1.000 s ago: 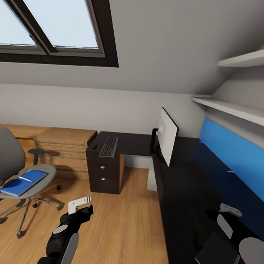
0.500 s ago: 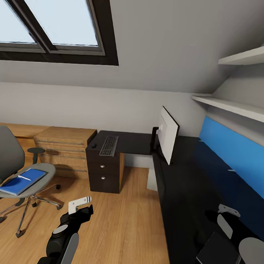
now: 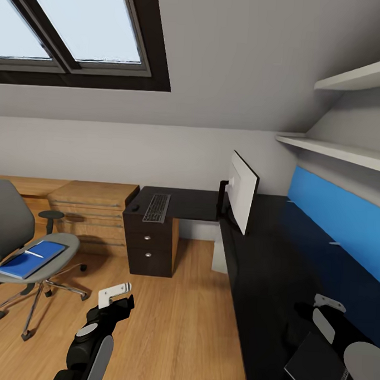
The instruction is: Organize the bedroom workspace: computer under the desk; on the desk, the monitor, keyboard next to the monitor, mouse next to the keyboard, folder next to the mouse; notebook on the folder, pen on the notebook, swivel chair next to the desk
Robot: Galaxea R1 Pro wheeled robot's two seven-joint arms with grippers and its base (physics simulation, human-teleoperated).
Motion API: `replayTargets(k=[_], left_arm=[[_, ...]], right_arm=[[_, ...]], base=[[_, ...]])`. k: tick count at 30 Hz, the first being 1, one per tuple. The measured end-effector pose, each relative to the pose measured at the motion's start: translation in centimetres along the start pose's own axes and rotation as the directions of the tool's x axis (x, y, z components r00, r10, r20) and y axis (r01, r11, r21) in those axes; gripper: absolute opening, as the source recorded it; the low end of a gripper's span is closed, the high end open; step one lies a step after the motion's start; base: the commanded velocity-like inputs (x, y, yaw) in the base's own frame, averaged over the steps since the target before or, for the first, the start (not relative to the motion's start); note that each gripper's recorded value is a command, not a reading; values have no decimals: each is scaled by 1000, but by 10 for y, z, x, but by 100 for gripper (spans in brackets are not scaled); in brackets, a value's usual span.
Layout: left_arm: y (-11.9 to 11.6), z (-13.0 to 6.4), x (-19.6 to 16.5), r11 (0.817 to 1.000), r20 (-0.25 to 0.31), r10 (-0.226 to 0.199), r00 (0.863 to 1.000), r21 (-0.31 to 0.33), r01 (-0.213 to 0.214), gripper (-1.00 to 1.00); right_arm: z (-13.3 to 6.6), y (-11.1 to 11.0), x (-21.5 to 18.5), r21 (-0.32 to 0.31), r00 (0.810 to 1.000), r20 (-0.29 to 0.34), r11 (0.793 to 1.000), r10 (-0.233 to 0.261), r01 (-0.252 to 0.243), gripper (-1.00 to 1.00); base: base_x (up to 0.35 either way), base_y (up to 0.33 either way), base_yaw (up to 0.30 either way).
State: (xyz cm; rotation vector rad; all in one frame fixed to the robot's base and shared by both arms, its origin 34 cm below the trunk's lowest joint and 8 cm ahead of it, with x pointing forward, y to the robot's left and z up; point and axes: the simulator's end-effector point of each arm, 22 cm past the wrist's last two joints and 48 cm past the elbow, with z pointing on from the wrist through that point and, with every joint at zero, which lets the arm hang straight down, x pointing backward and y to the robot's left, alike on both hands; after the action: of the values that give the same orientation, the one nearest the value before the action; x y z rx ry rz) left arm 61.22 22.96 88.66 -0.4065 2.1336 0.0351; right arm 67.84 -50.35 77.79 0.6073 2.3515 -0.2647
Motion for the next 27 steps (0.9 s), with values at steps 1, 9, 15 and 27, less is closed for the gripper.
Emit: replayTargets(k=[1, 9, 15, 27], left_arm=[[0, 1, 1, 1000, 0, 0, 1000, 0, 0, 100], [1, 8, 11, 1000, -1, 0, 1000, 0, 0, 100], [3, 14, 18, 1000, -3, 1, 1000, -1, -1, 100], [4, 21, 29, 1000, -4, 2, 1000, 0, -2, 100]], right_arm=[[1, 0, 1, 0, 1000, 0, 1000, 0, 0, 100], [10, 1, 8, -1, 1000, 1, 1000, 1, -1, 100], [17, 1, 13, -1, 1000, 1, 1000, 1, -1, 100], [26, 2, 21, -1, 1000, 1, 1000, 0, 0, 100]], base=[[0, 0, 0], [0, 0, 0], [0, 0, 0], [0, 0, 0]])
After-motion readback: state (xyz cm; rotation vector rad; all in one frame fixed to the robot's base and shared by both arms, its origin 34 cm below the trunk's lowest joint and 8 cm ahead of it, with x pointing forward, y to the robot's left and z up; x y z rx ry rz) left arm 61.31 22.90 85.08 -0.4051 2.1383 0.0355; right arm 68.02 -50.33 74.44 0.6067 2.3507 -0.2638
